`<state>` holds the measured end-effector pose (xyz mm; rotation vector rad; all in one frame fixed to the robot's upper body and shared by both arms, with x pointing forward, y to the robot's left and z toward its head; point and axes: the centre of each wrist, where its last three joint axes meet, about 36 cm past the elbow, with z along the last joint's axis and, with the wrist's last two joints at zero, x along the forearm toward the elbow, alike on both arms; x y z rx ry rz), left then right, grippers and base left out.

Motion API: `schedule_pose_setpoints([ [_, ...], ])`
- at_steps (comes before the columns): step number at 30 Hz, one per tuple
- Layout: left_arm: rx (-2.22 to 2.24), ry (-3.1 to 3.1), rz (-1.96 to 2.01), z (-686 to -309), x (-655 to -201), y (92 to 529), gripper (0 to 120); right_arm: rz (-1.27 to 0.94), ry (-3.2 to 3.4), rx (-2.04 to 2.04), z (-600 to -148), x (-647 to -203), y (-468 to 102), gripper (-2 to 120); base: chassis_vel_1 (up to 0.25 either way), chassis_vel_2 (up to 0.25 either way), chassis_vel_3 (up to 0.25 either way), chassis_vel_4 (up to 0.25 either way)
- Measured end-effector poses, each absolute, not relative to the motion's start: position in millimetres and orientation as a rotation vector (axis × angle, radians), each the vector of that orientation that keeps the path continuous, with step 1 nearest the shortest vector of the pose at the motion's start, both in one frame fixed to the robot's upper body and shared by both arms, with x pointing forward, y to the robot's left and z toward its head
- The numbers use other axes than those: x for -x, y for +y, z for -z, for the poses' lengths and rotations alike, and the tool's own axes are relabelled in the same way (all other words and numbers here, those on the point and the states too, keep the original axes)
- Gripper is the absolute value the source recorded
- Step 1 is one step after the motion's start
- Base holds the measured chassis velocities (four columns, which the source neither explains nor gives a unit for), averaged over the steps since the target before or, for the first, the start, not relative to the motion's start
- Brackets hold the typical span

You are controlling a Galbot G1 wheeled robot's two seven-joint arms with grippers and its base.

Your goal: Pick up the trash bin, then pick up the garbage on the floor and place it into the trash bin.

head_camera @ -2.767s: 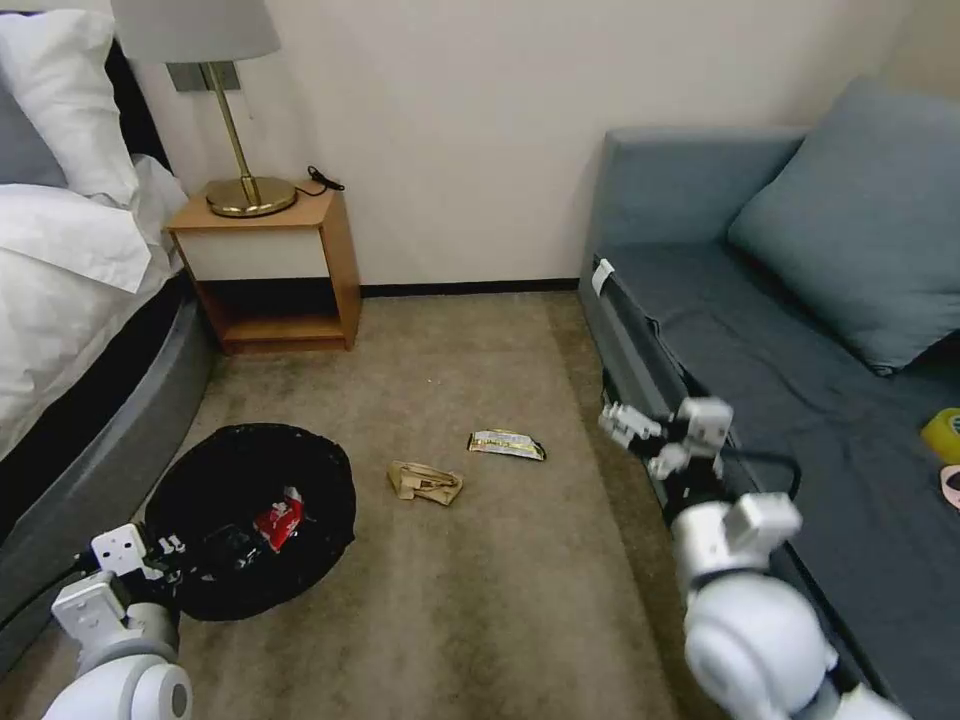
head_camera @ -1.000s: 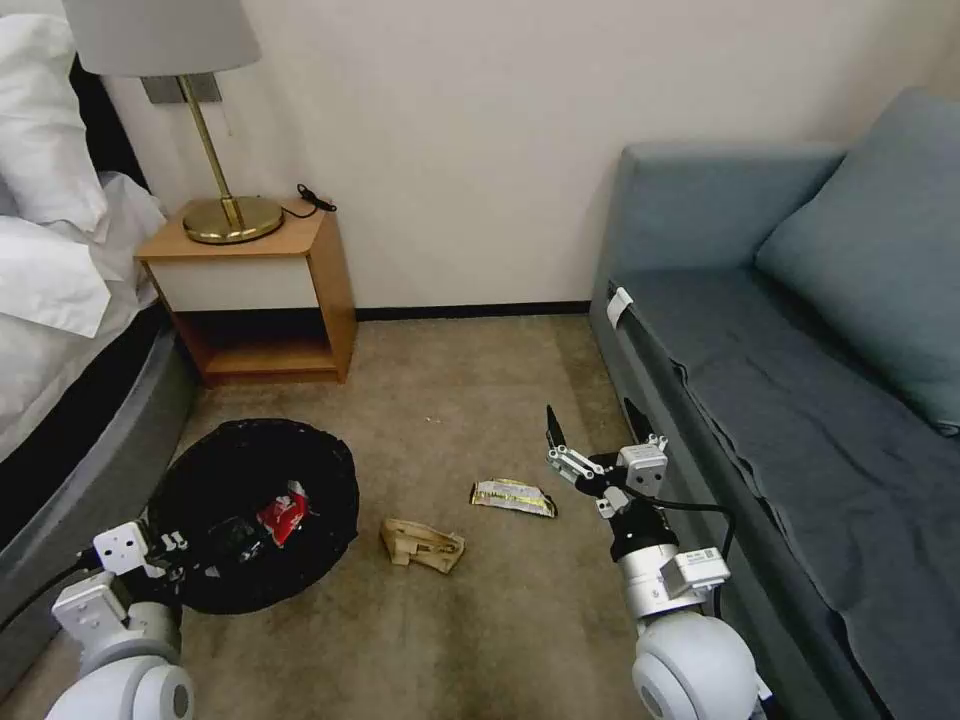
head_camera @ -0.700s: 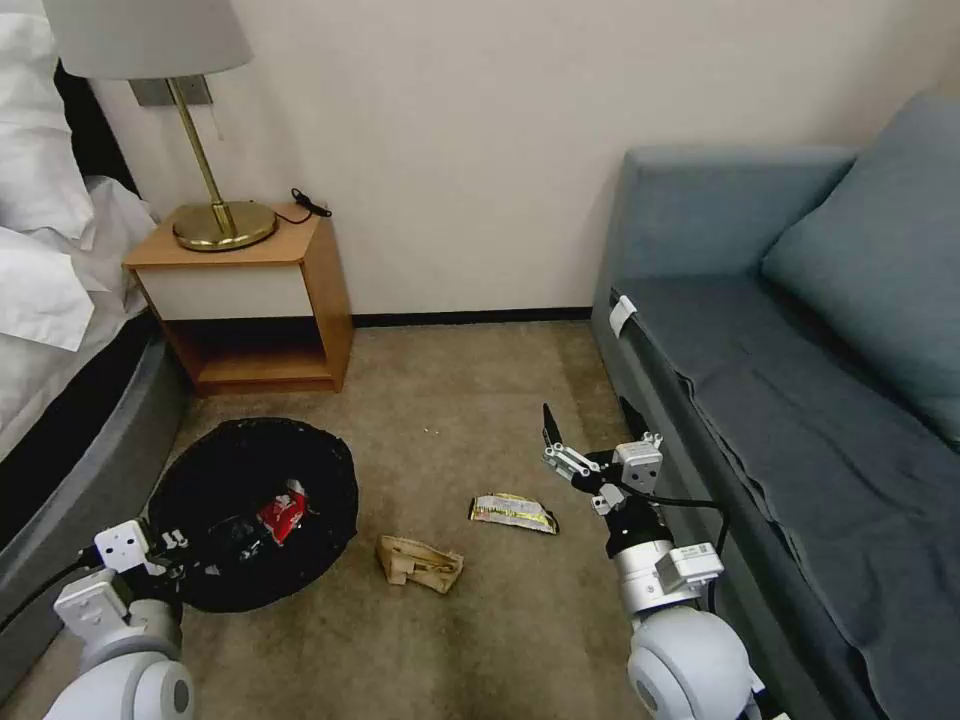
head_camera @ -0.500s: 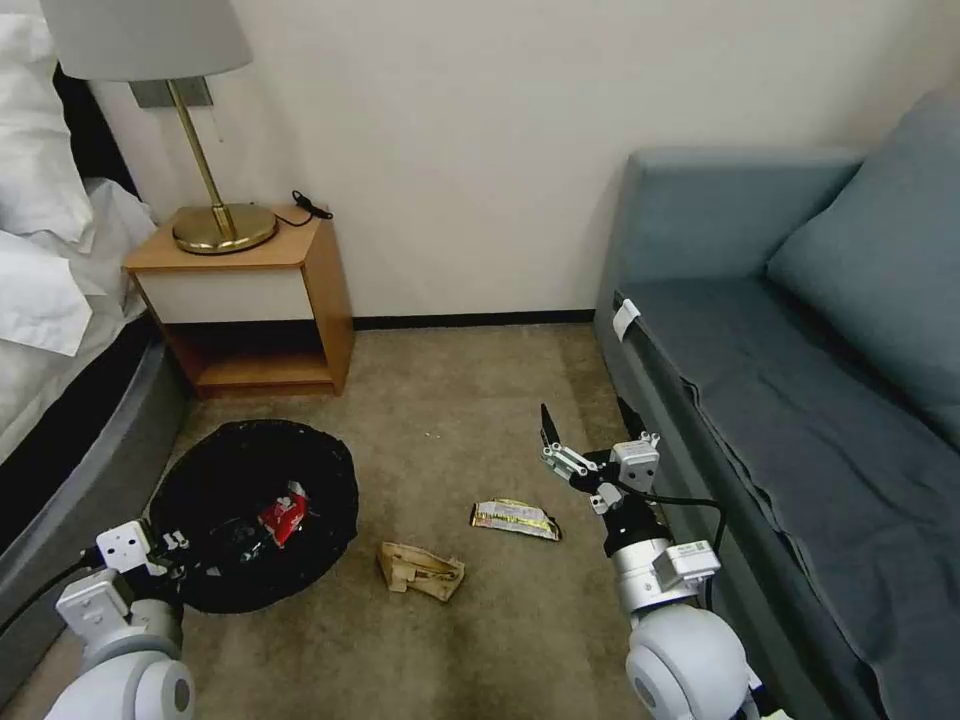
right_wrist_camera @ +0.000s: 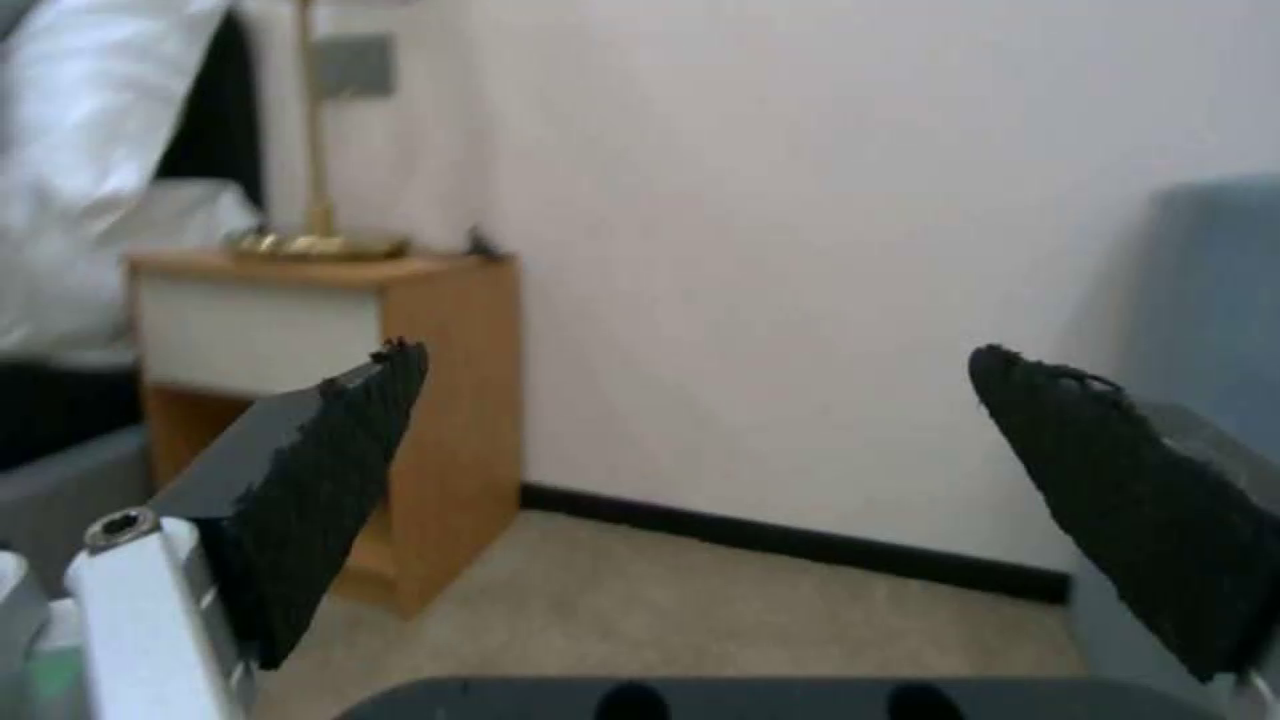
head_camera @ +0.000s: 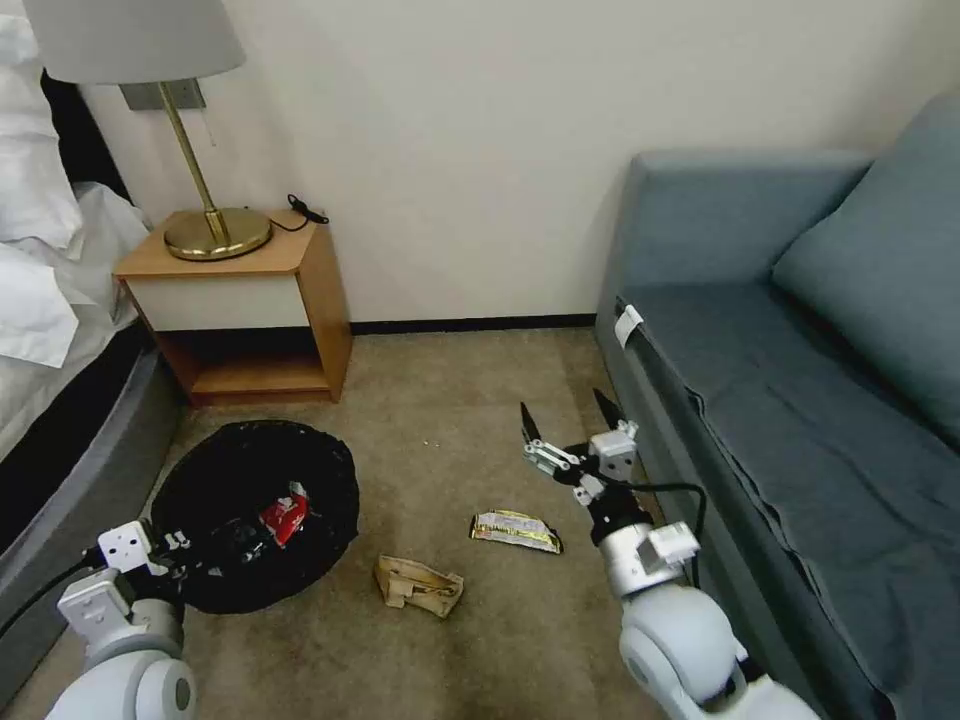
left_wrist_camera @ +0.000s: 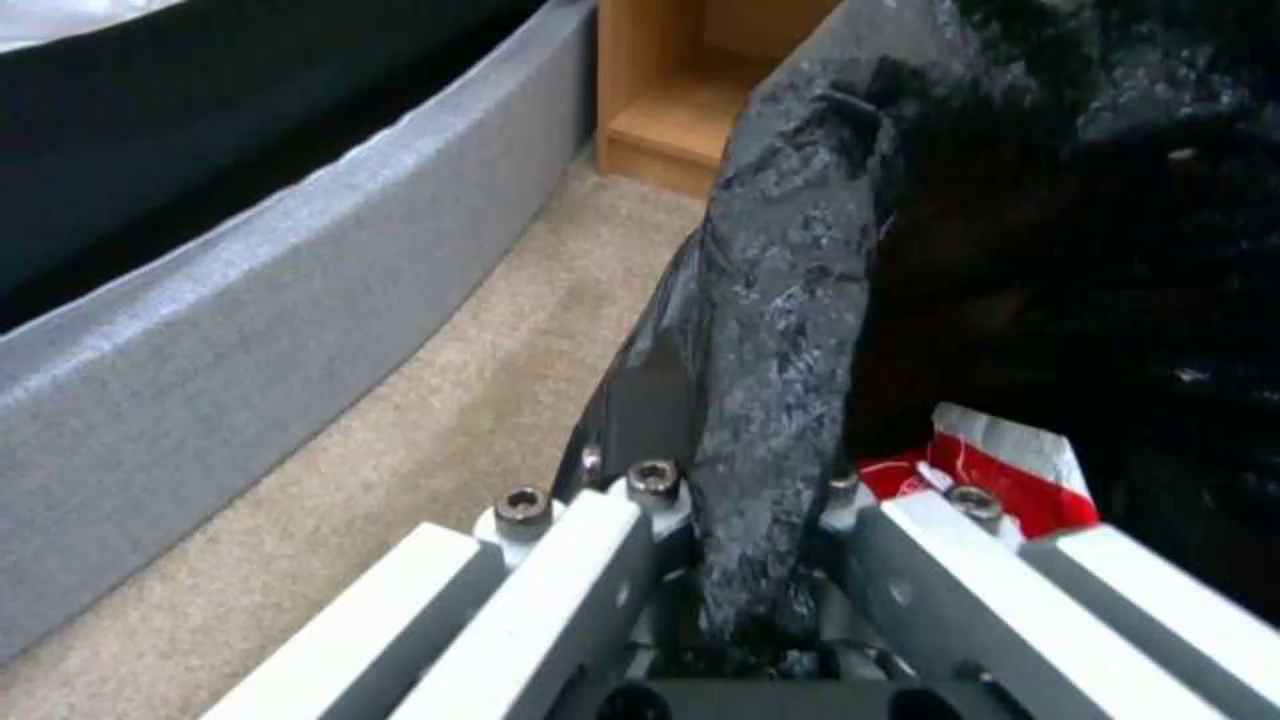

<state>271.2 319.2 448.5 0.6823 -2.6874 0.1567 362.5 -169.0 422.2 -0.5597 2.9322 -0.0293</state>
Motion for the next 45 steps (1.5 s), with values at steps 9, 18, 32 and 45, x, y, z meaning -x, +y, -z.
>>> schedule_pose_setpoints([
  [9,-0.661,-2.687,-0.156,-445.2,-274.2,320.3,1,0.311,3.039,0.866,-386.9,-440.6,-205.1,100,0.000,0.000,0.000,0.000],
  [18,-0.657,-2.676,-0.164,-436.9,-278.1,322.1,1,0.648,2.943,1.459,-349.5,-522.5,-245.8,100,0.000,0.000,0.000,0.000],
  [32,-0.648,-2.671,-0.161,-429.7,-278.0,319.9,1,1.245,2.529,2.139,-283.7,-596.6,-288.8,100,0.000,0.000,0.000,0.000],
  [45,-0.652,-2.664,-0.155,-422.8,-276.8,322.2,1,1.373,2.495,2.178,-246.2,-620.3,-254.1,100,0.000,0.000,0.000,0.000],
])
